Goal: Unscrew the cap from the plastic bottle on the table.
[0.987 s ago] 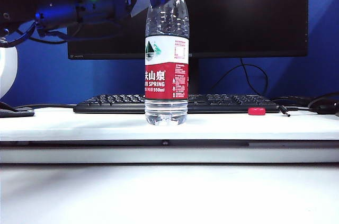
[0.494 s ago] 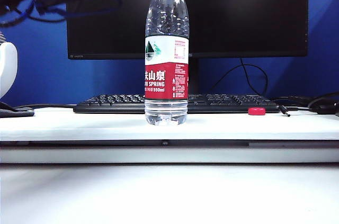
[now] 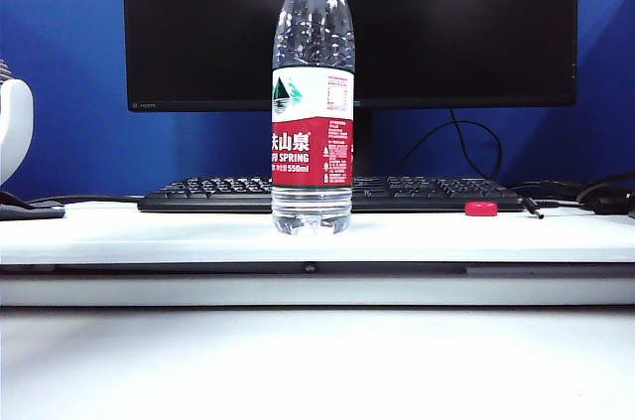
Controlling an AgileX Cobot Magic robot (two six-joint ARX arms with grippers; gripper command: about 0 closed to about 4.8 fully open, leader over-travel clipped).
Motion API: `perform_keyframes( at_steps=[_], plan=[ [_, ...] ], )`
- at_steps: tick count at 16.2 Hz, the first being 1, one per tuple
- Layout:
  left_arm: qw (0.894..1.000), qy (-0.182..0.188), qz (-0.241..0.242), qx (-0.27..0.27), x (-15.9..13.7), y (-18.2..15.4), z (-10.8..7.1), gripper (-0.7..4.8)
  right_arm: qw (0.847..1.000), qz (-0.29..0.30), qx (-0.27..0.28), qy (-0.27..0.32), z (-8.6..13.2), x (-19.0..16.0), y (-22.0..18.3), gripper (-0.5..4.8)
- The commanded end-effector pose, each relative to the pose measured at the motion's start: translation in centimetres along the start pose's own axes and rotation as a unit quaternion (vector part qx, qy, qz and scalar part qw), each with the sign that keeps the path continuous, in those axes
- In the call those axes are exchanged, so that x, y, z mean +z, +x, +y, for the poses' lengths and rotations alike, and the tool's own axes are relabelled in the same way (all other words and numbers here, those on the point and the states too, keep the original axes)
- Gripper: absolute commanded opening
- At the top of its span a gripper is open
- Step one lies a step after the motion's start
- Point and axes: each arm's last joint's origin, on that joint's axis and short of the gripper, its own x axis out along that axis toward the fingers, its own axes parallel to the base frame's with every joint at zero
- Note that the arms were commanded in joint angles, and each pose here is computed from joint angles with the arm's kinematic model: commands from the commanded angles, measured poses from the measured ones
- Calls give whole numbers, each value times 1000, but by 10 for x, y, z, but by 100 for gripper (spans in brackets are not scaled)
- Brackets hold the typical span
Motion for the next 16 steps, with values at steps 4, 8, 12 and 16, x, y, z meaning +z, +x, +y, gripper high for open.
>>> perform_keyframes(
  at_steps=[4,8,12,16],
  plan=[
    [999,0,-9,34,100,-23,-5,-5,998,-57,5,41,-14,9,-22,-4],
    [980,20,53,191,185,-94,-46,-5,994,-89,12,62,-27,11,-41,-4],
    [947,11,74,313,217,-175,-92,-5,989,-111,76,69,-32,11,-53,-4],
    [920,-44,265,286,177,-184,-97,-5,987,-118,79,73,-38,8,-63,-4]
  ],
)
